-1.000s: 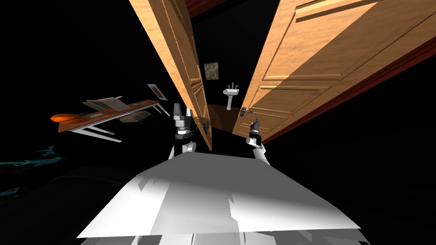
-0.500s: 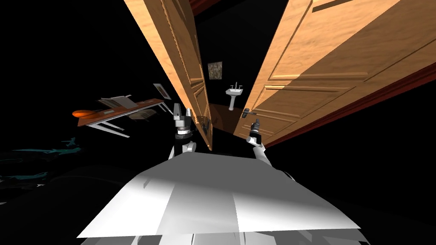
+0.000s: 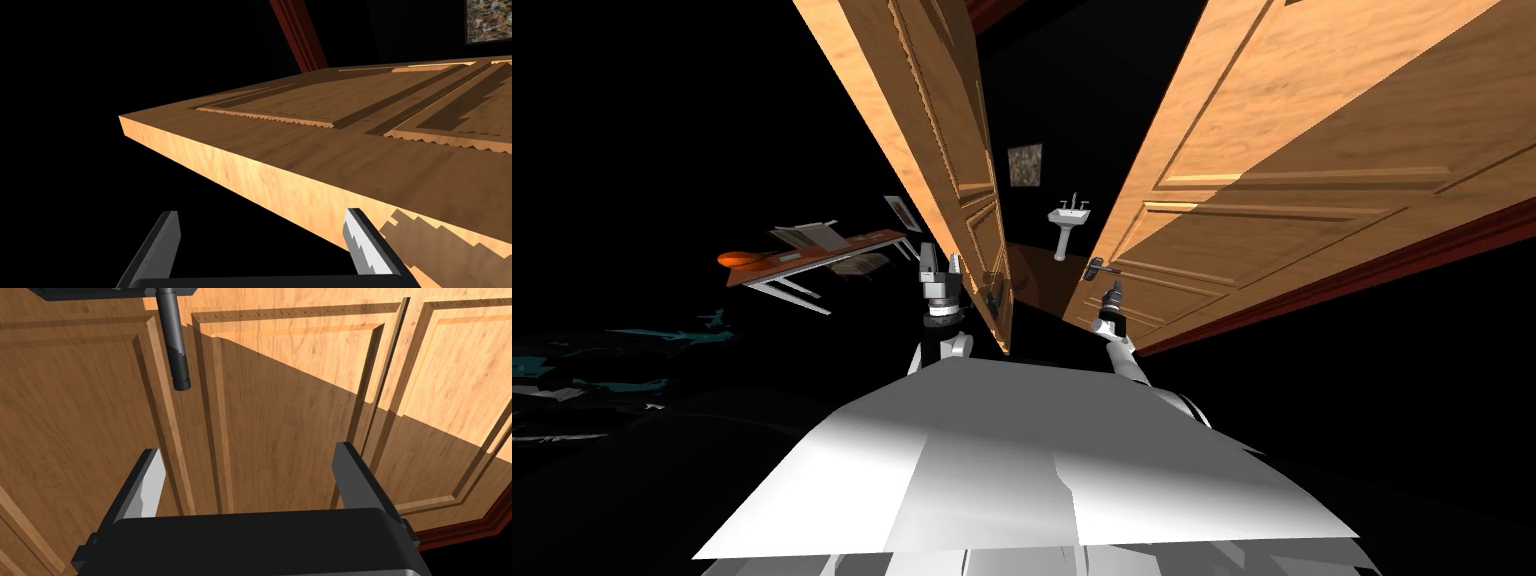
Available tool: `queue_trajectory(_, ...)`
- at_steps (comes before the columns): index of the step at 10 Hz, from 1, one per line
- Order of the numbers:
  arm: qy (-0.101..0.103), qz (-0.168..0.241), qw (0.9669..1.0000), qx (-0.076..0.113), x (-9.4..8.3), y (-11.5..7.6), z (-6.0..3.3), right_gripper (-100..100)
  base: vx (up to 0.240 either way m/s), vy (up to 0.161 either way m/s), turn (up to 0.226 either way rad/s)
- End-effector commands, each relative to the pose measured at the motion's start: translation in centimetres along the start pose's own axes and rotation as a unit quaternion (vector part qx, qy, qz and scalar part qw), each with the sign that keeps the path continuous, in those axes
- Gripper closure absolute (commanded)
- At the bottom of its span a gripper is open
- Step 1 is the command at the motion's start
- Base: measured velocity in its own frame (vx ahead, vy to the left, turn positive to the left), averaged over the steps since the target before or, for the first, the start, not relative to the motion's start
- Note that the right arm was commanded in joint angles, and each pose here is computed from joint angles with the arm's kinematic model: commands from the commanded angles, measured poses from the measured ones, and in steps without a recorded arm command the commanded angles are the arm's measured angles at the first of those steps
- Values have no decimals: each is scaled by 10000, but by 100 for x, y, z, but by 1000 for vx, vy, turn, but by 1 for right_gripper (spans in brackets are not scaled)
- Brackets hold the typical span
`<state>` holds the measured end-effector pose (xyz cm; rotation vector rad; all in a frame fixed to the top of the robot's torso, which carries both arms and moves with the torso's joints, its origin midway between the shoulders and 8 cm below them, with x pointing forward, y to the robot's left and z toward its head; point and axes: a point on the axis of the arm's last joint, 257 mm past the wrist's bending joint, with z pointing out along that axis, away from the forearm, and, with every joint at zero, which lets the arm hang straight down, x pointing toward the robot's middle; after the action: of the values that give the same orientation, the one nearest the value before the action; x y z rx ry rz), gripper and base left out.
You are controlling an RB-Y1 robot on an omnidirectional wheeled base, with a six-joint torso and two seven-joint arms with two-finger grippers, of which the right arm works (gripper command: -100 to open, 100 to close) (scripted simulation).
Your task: Pull the door open
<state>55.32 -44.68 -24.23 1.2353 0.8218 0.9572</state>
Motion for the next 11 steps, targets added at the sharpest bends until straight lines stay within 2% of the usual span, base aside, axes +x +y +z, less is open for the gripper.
queue_trajectory(1, -33, -12, 10000, 61, -31, -61, 23, -100, 31, -32, 43)
queue_trajectory(5, -260, -23, 9990, 351, -185, -262, 123, -100, 54, -50, 123)
queue_trajectory(11, -507, -29, 9964, 682, -349, -479, 185, -100, 46, -51, 91)
